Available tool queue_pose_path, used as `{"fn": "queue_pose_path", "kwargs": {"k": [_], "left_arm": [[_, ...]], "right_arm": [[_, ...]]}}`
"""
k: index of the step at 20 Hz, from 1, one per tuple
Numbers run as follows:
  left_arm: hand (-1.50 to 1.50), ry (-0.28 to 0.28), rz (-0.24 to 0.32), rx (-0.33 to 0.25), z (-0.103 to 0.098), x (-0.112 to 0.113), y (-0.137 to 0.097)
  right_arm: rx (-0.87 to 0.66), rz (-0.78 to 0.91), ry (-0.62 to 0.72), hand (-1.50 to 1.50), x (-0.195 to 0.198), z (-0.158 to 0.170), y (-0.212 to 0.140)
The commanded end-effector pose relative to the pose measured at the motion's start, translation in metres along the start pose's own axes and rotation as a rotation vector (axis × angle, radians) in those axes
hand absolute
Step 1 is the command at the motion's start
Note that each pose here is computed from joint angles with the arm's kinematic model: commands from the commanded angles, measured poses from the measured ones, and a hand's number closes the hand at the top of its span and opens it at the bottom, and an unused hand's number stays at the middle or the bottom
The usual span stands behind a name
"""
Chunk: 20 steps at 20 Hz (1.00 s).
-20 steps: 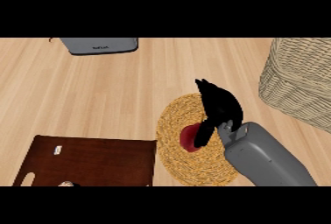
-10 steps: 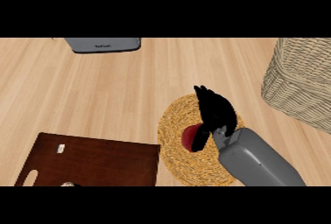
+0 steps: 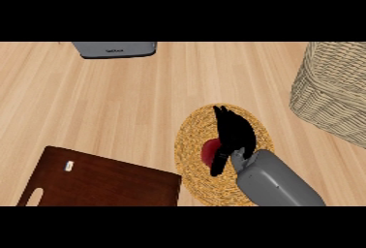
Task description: Pick the pear from the placemat and place it in the basket
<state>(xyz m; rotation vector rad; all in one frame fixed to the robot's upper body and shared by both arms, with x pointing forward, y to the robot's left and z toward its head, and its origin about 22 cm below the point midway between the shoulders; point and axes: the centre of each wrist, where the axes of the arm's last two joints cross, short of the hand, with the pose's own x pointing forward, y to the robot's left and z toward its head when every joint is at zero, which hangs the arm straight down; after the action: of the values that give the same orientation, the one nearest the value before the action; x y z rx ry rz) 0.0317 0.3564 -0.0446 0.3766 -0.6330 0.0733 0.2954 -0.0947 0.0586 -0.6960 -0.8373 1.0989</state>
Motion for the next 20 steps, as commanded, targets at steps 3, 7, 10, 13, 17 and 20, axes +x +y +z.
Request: {"fn": "queue_pose_path", "kwargs": {"k": [3, 7, 10, 13, 17, 20], "left_arm": [[0.00, -0.337, 0.075, -0.169, -0.020, 0.081, -0.050], [0.00, -0.337, 0.065, -0.173, -0.022, 0.076, -0.050], [0.00, -0.338, 0.081, -0.161, -0.020, 0.077, -0.054], [0.00, -0.341, 0.082, -0.183, -0.025, 0.084, -0.053], [0.00, -0.334, 0.082, -0.178, -0.026, 0.083, -0.049], [0.00, -0.344, 0.074, -0.158, -0.028, 0.084, -0.053]], "right_arm": [[-0.009, 0.002, 0.042, -1.50, 0.000, -0.004, 0.007], [-0.020, -0.014, 0.044, -1.50, -0.001, -0.005, 0.009], [0.000, 0.011, 0.064, 1.50, -0.015, -0.011, 0.013], [-0.040, 0.094, -0.007, 1.50, -0.004, -0.004, 0.013], [-0.070, 0.162, 0.004, 1.50, -0.007, -0.008, 0.018], [-0.078, 0.162, -0.011, 1.50, 0.003, -0.001, 0.027]]}}
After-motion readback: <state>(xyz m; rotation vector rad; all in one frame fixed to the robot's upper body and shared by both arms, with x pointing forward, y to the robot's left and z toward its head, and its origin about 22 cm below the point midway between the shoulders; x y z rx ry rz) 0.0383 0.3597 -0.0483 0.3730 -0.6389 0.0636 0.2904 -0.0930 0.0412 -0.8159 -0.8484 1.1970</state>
